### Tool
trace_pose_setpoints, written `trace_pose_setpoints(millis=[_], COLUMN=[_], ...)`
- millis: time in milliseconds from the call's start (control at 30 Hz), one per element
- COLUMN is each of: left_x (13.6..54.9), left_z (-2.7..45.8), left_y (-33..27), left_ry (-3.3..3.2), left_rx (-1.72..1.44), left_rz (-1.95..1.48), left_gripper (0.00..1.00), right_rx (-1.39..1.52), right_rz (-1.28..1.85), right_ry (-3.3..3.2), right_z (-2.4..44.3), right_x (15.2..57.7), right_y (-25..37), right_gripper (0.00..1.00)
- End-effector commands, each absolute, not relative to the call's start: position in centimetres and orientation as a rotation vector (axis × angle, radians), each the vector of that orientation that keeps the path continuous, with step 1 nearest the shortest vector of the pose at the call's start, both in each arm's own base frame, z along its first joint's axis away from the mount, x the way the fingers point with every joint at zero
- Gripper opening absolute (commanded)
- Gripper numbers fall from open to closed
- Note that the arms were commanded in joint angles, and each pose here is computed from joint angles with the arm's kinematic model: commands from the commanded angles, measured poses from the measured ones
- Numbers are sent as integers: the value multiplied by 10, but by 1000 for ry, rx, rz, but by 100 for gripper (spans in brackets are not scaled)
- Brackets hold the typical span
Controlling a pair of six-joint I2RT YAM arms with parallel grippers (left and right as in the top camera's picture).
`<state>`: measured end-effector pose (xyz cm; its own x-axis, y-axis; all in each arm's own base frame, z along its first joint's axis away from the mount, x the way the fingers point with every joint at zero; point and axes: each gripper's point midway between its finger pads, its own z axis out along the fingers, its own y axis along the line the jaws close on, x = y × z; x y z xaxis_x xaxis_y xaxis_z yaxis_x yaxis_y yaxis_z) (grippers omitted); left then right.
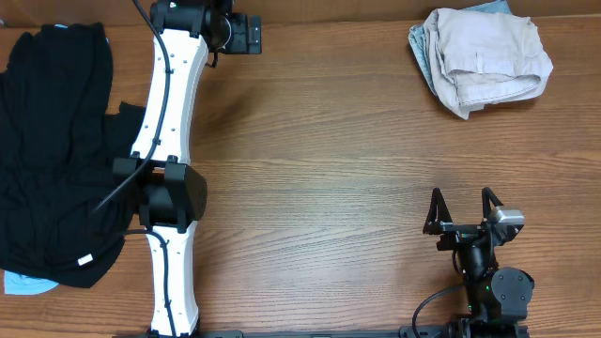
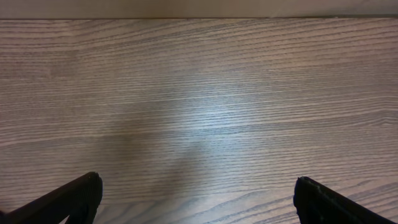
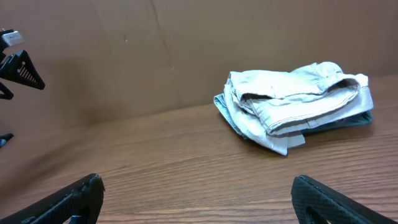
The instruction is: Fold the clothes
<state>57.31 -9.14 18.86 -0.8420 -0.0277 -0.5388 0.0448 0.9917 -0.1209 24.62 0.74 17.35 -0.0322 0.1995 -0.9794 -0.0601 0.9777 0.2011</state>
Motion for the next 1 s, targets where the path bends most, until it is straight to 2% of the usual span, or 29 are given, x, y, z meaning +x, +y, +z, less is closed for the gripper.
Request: trace_pose_setpoints(millis=[0, 500, 600, 767, 967], left_x=[571, 569, 563, 540, 481], left_z=[206, 217, 236, 297, 349], left_y=[-94, -94, -101, -101, -73], left_ry=[2531, 2513, 2478, 2381, 2304], left_rx=[37, 39, 56, 64, 26], left_rz=[-166, -169, -179, -195, -132], left_gripper=[100, 100, 100, 100, 100], right_rx=[111, 111, 111, 111, 111], right_rz=[205, 205, 206, 205, 205], right_ry=[1584, 1584, 1584, 1584, 1584], right_z=[172, 172, 172, 172, 172], right_x=[246, 246, 246, 246, 246], right_y=[7, 7, 7, 7, 7], right_gripper=[100, 100, 100, 100, 100])
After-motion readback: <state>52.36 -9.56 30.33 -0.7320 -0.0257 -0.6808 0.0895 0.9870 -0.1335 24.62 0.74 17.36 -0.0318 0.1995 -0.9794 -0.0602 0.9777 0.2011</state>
